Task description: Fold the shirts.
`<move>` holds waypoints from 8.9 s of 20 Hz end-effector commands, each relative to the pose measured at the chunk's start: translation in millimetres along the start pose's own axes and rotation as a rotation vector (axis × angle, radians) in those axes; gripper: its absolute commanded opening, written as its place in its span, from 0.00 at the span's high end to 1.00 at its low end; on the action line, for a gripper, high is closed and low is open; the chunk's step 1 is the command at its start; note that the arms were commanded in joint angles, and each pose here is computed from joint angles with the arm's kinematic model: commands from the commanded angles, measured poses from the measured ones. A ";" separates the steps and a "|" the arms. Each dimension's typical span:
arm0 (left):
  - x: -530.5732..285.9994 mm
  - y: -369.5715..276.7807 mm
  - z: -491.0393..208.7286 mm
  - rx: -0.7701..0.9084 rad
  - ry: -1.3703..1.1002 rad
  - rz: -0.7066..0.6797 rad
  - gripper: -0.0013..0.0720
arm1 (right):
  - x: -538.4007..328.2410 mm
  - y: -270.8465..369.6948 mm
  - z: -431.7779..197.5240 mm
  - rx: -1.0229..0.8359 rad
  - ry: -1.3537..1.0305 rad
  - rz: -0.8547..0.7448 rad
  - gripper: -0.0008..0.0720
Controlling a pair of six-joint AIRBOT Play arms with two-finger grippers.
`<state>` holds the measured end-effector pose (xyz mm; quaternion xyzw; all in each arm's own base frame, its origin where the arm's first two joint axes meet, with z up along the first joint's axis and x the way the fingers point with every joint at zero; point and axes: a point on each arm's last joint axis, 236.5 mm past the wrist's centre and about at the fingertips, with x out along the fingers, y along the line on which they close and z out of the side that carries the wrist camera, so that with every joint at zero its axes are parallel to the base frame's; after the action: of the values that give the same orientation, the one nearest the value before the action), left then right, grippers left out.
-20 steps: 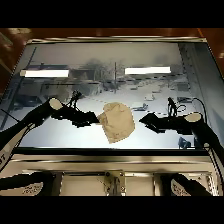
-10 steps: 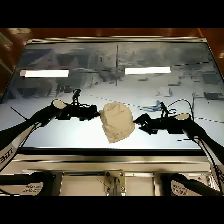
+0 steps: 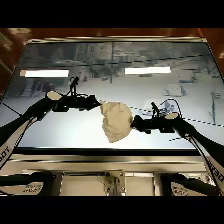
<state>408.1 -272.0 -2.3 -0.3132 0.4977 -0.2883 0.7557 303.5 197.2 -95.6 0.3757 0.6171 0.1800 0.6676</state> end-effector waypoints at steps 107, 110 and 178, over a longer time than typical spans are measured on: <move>-462.4 -299.5 21.7 0.812 -1.205 -0.212 0.93 | -451.9 305.4 40.1 -1.107 -1.141 -0.381 0.90; -464.1 -312.7 -3.8 0.889 -1.132 -0.144 0.93 | -494.5 305.0 -26.8 -1.113 -1.221 -0.363 0.90; -82.4 143.8 -109.0 -0.347 0.190 0.235 0.93 | -148.4 -110.0 73.2 -0.108 0.158 -0.396 0.12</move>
<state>294.6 -138.1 -104.9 -0.3518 0.6481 -0.1294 0.6629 326.3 -14.4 -67.8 0.2198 0.7051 0.0876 0.6685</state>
